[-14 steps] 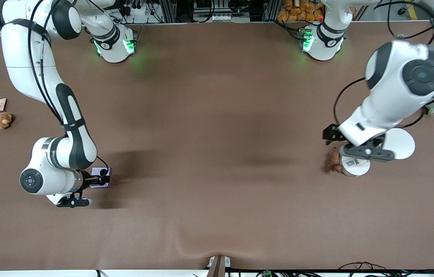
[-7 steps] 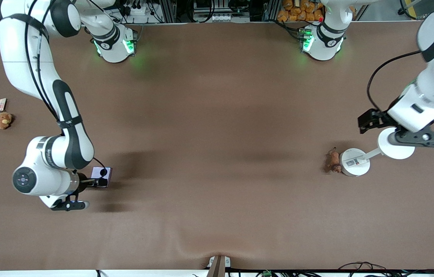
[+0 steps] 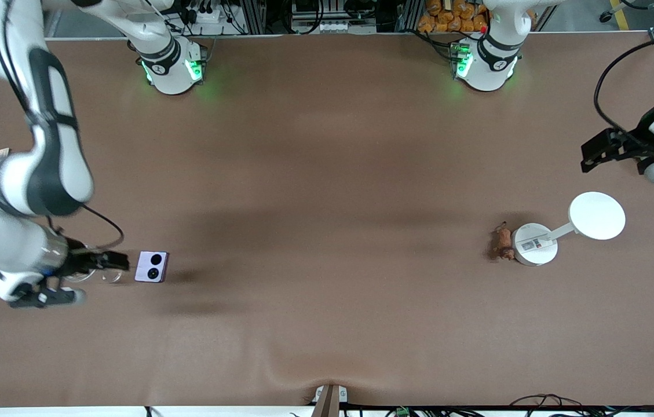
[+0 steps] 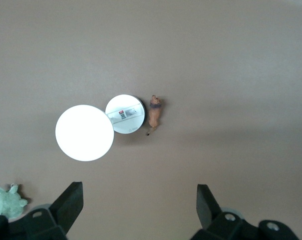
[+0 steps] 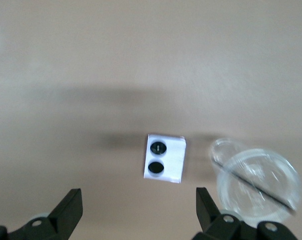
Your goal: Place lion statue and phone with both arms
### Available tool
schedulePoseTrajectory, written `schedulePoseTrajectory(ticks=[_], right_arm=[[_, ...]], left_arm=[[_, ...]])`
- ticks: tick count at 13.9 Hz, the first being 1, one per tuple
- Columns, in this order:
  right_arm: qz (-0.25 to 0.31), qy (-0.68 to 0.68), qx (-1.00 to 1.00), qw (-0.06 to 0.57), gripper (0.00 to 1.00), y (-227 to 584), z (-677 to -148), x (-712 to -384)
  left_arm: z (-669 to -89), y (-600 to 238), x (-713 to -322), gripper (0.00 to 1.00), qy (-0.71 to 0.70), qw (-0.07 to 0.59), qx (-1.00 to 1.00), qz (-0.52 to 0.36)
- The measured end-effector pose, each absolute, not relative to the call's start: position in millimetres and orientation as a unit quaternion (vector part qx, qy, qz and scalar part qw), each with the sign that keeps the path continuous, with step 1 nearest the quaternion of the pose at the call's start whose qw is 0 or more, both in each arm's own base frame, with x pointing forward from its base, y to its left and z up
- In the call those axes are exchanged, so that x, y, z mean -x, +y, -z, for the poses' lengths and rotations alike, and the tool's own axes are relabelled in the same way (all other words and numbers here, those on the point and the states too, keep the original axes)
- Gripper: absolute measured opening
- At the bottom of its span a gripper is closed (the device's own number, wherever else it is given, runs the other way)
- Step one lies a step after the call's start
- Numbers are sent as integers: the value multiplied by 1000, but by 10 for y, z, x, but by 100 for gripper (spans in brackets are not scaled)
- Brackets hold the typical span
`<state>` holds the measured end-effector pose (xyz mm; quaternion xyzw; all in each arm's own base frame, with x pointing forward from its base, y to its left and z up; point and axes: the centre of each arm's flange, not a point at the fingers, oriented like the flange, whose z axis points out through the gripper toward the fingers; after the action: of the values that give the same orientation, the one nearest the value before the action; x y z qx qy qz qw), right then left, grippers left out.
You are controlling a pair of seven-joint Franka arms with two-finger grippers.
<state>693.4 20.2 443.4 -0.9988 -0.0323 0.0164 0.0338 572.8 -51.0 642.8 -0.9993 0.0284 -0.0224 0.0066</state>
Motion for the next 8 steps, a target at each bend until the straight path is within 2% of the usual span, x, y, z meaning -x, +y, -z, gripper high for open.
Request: schedulePoseTrajectory(ticks=[4,8], right_arm=[[-23,-15,999,32,100,-174,-5520,-6208],[-47,-13,998,27,100,-158,-6046,-5369]], left_arm=[[-6531,-519,-5468,100,29,3,1000,12],[-6607,-573,-5259,100,34,6,999,0]])
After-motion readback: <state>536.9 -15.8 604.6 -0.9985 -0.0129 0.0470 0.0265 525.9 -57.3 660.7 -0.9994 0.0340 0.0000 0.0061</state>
